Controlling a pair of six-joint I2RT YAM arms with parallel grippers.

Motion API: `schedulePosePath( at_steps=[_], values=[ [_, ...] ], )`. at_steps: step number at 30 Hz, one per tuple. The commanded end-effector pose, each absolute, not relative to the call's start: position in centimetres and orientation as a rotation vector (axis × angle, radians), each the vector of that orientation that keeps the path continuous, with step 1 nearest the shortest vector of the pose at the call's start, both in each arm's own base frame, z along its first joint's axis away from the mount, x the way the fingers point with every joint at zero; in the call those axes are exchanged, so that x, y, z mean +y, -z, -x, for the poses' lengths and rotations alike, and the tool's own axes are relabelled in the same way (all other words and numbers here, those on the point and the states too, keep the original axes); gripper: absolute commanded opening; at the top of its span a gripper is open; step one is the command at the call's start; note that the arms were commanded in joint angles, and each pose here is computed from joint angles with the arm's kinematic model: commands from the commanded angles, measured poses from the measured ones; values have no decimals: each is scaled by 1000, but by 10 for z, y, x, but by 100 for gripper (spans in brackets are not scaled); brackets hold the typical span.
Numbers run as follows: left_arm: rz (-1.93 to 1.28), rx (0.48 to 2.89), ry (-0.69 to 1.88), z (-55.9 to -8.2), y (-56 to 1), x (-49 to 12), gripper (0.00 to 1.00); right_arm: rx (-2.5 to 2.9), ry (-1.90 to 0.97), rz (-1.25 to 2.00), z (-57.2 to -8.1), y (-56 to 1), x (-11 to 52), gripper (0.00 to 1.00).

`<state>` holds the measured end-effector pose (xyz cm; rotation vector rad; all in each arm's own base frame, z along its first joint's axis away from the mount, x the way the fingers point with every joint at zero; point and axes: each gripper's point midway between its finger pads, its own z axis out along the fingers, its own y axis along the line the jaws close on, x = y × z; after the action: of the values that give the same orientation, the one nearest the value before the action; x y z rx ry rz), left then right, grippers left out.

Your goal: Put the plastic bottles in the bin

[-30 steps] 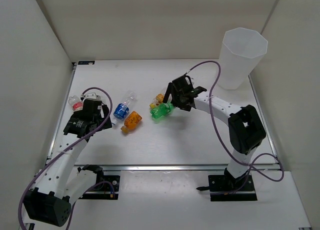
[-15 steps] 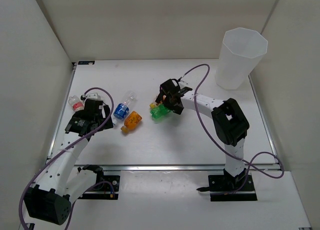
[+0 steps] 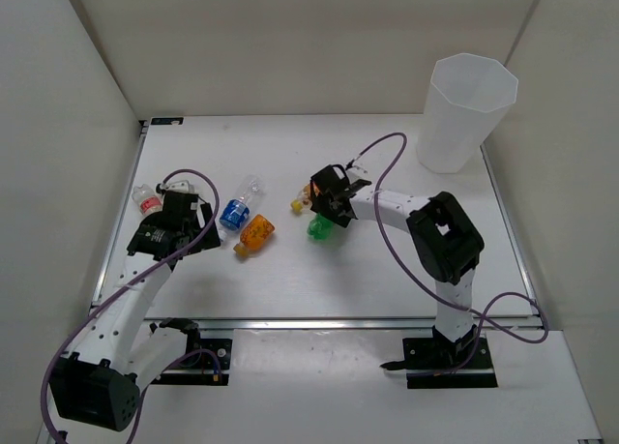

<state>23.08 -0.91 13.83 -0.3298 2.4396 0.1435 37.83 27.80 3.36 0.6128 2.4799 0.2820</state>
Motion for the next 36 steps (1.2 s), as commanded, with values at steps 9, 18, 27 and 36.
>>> schedulePosePath(
  at_steps=[9,18,27,36],
  values=[
    [274,2423,-1,-238,-144,-27,98,2208,-262,-266,-394,-162,235,12],
    [181,2414,226,-264,-145,-71,99,1779,-109,28,-491,-389,111,9],
    [198,2472,203,-290,-137,-70,98,1677,115,-52,-580,-413,-32,9],
    [239,2522,181,-308,-128,-67,99,1648,264,-115,-630,-382,-88,22]
  ],
)
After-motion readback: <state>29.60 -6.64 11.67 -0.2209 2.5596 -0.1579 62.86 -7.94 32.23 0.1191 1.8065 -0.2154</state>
